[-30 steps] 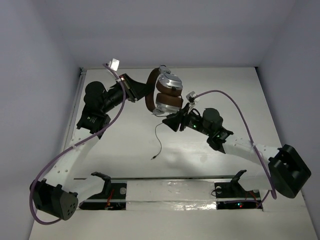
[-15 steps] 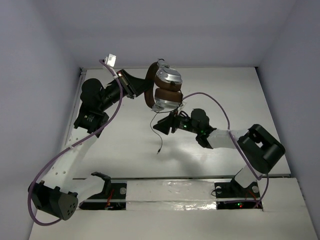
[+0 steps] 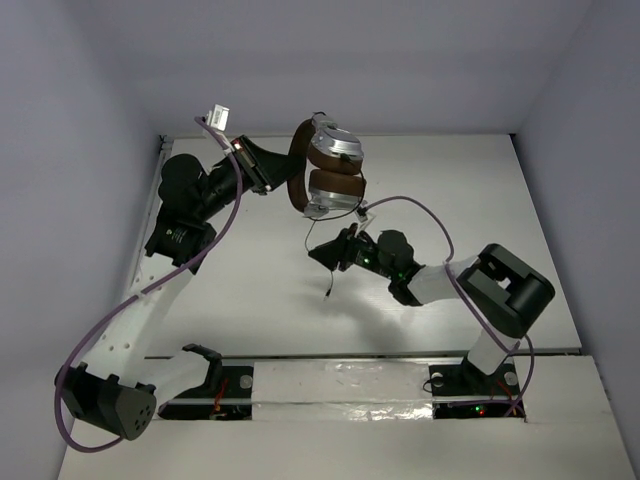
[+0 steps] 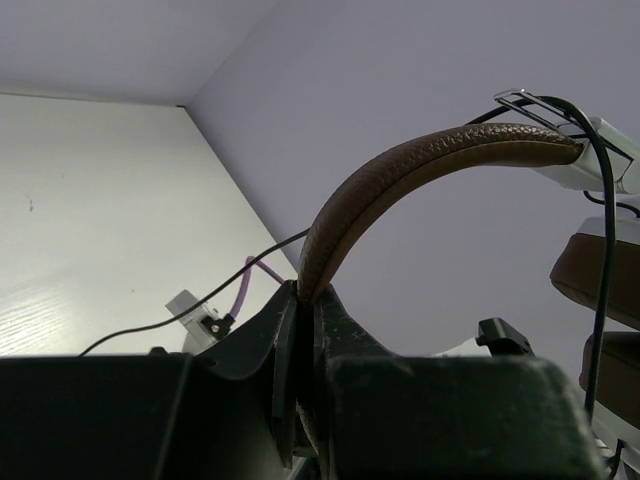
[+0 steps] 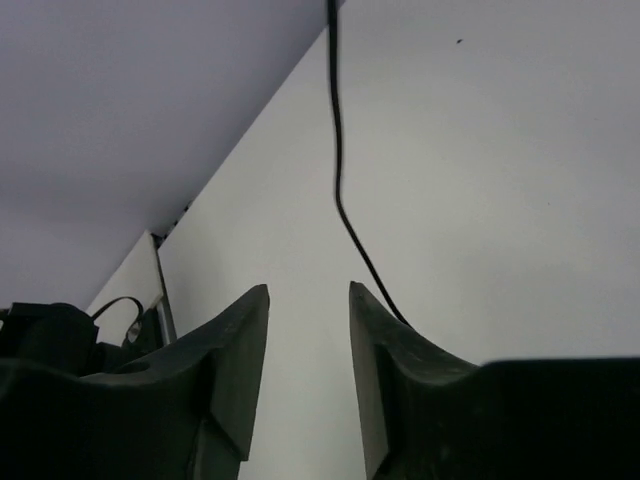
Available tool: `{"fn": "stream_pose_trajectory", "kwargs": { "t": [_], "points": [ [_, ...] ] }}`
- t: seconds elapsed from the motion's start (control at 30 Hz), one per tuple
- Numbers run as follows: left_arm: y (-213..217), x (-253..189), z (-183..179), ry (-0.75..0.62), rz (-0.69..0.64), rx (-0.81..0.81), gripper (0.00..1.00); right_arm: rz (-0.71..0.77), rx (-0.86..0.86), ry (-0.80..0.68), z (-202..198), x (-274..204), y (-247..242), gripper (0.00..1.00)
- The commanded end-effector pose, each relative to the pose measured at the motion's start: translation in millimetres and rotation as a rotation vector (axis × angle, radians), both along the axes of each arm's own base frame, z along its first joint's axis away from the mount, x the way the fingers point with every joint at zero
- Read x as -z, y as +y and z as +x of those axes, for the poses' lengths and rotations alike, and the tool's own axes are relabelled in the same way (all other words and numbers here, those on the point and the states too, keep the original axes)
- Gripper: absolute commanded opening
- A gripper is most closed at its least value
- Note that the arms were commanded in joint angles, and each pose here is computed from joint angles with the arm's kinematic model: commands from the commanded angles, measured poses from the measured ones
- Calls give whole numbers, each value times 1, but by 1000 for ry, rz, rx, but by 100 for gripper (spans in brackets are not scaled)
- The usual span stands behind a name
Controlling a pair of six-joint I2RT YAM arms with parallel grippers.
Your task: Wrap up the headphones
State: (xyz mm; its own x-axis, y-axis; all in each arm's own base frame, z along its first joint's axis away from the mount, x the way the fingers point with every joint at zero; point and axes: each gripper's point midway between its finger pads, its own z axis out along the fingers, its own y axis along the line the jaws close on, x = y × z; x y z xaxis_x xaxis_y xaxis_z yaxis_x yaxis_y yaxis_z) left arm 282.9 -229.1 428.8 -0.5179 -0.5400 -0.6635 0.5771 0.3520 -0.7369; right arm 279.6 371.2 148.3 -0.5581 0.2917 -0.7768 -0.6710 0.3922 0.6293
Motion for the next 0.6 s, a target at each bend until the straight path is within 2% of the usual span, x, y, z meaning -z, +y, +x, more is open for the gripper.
{"fn": "stream_pose_trajectory", "kwargs": {
  "t": [0.0, 0.07, 0.13, 0.23, 0.33, 0.57],
  "points": [
    [8, -51, -16, -135, -59, -9, 0, 80, 64, -104, 0, -39, -14, 42],
    [7, -49, -16, -134, -61, -2, 0, 44, 75, -91, -3, -32, -20, 47],
    [6, -47, -16, -130, -67, 4, 0, 2, 47, -83, -2, -25, -14, 58],
    [5, -44, -15, -122, -71, 12, 0, 17, -30, -79, -2, -22, 3, 64],
    [5, -42, -15, -117, -62, 6, 0, 19, -75, -71, -3, -18, 22, 68],
    [8, -49, -20, -128, -64, 2, 0, -20, -31, -86, 27, -1, 40, 71]
  ]
}}
